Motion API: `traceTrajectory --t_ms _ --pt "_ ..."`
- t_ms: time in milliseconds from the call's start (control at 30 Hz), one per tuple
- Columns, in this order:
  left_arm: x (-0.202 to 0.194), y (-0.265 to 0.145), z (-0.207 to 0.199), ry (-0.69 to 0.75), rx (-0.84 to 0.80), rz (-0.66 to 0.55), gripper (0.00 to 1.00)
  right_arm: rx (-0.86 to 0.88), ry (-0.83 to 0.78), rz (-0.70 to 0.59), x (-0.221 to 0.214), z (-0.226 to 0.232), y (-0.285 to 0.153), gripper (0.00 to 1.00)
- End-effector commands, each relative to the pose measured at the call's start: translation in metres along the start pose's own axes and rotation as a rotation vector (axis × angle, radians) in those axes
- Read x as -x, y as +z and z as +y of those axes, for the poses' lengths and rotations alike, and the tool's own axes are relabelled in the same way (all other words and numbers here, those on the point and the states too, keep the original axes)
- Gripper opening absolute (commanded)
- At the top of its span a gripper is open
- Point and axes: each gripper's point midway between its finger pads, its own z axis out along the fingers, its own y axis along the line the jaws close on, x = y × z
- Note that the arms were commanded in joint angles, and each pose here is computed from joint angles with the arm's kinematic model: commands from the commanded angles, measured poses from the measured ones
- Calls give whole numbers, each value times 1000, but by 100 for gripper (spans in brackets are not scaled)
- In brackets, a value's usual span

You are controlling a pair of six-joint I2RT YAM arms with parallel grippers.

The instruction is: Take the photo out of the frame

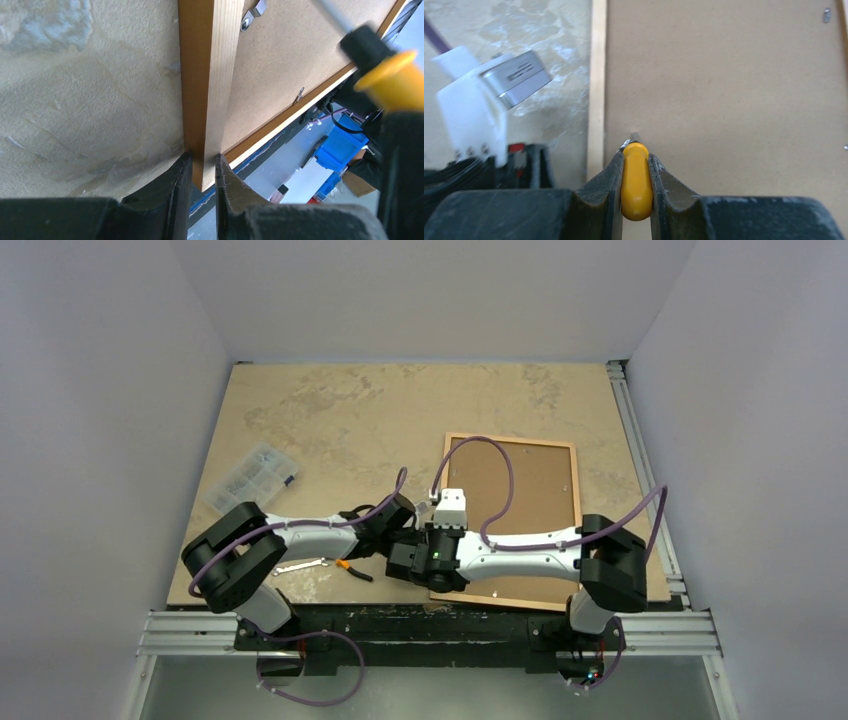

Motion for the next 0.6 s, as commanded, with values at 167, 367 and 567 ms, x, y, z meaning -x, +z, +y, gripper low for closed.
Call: traceTrajectory --t_ms 167,367,567 --pt "-8 5 44 -31 168 -4 0 -87 -89 -18 14 -31 8 0" --pt "-2 -3 28 25 117 -34 8 121 34 20 30 -31 -16 0" --pt "8 -17 15 131 117 -90 46 292 127 54 20 -46 -28 0"
